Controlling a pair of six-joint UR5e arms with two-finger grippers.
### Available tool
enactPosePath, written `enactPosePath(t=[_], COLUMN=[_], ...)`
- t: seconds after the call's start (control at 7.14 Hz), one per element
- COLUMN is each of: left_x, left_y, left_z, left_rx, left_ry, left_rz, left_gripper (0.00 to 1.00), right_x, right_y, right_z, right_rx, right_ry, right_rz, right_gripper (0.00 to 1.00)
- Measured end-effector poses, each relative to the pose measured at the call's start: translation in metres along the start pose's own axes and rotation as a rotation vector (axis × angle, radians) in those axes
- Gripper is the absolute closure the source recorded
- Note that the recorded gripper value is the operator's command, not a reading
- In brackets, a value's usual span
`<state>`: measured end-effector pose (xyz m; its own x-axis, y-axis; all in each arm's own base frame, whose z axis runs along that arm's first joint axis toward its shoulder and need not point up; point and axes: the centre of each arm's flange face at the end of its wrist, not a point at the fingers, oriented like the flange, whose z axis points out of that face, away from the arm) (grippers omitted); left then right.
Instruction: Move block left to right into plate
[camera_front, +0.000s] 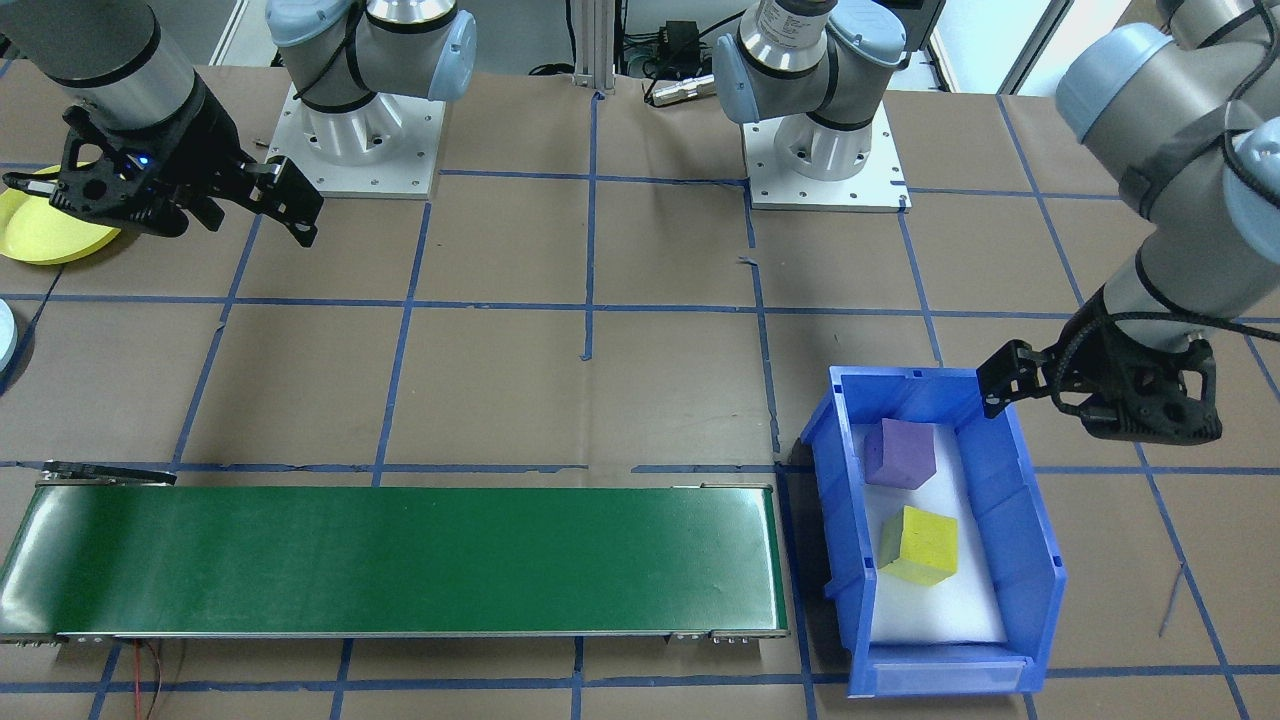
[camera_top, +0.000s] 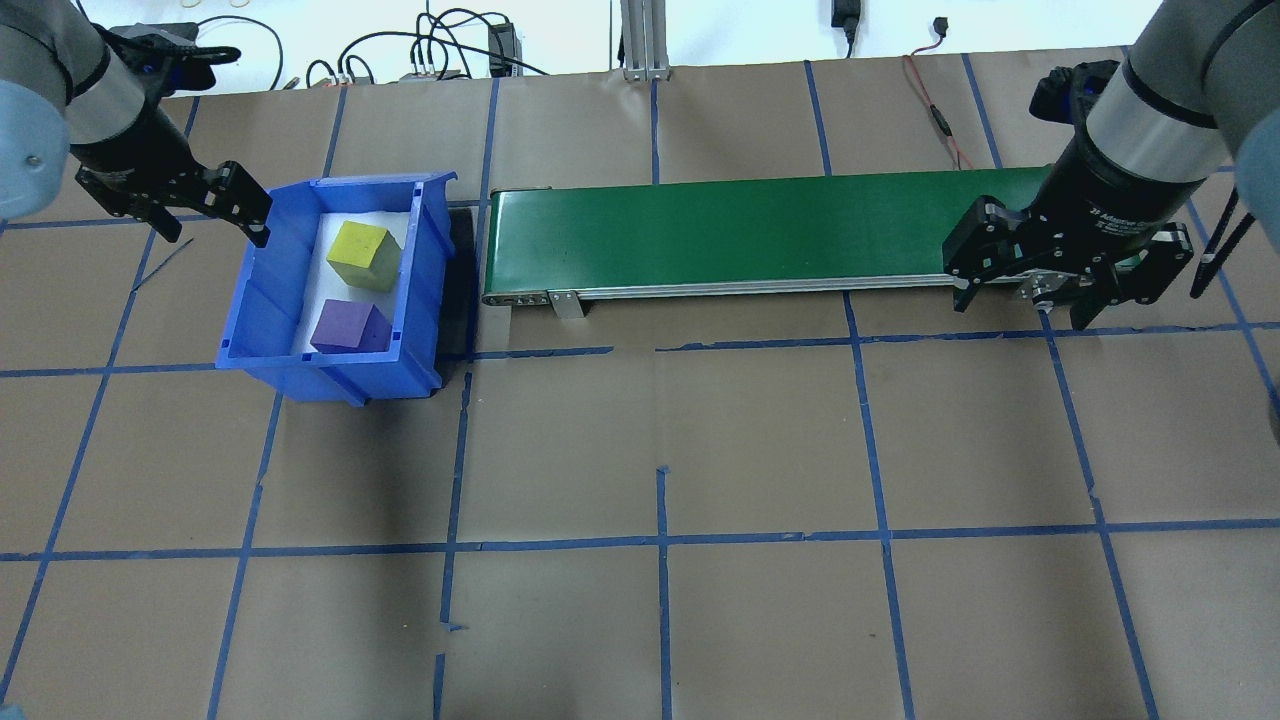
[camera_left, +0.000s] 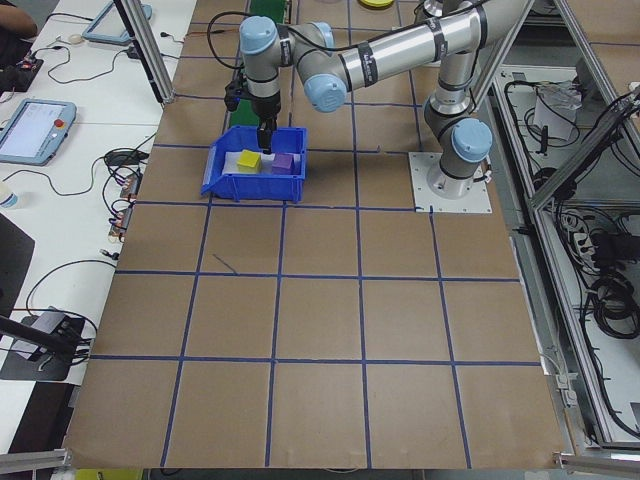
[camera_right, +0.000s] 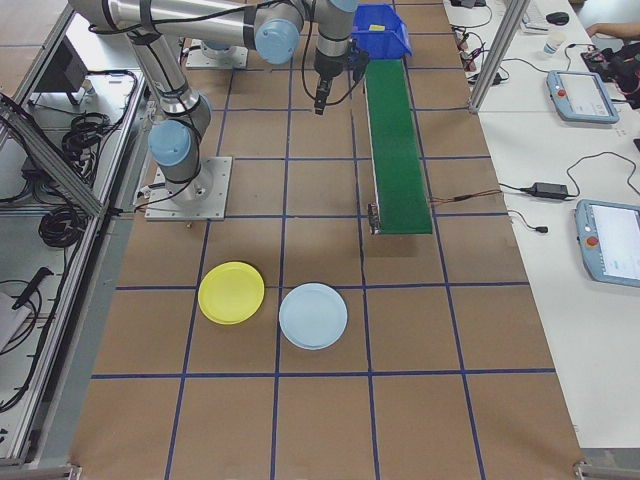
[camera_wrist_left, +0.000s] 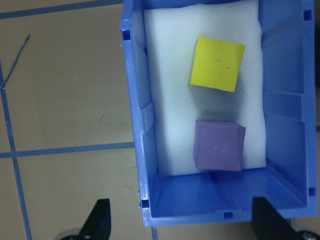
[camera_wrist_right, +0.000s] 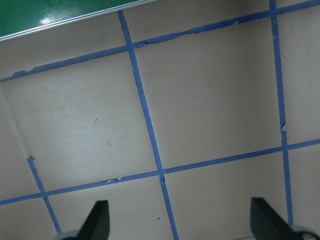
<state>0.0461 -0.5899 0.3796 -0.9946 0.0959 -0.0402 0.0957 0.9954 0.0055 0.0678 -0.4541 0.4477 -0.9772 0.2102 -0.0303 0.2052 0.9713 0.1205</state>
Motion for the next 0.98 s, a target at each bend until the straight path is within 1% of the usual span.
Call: enactPosePath(t=[0.28,0.42,0.7,0.98], left_x=[0.003,0.014,0.041,0.049], left_y=[-0.006,-0.006,-0.004,0.001], left_z=[0.02,0.027,0.038,0.049], left_rx=[-0.025,-0.039,-0.059,-0.082], left_ry=[0.017,0.023,0.023,0.023], left_rz=[-0.035,-0.07,-0.097,-0.097], left_gripper=[0.0,0.0,0.0,0.0], right_x=[0.0,0.0,0.0,0.0], right_y=[0.0,0.0,0.0,0.0], right_z=[0.0,0.0,0.0,0.0], right_rx=[0.0,0.0,-0.001,-0.001], right_ry=[0.0,0.0,0.0,0.0], right_rz=[0.0,0.0,0.0,0.0], right_gripper=[0.0,0.0,0.0,0.0])
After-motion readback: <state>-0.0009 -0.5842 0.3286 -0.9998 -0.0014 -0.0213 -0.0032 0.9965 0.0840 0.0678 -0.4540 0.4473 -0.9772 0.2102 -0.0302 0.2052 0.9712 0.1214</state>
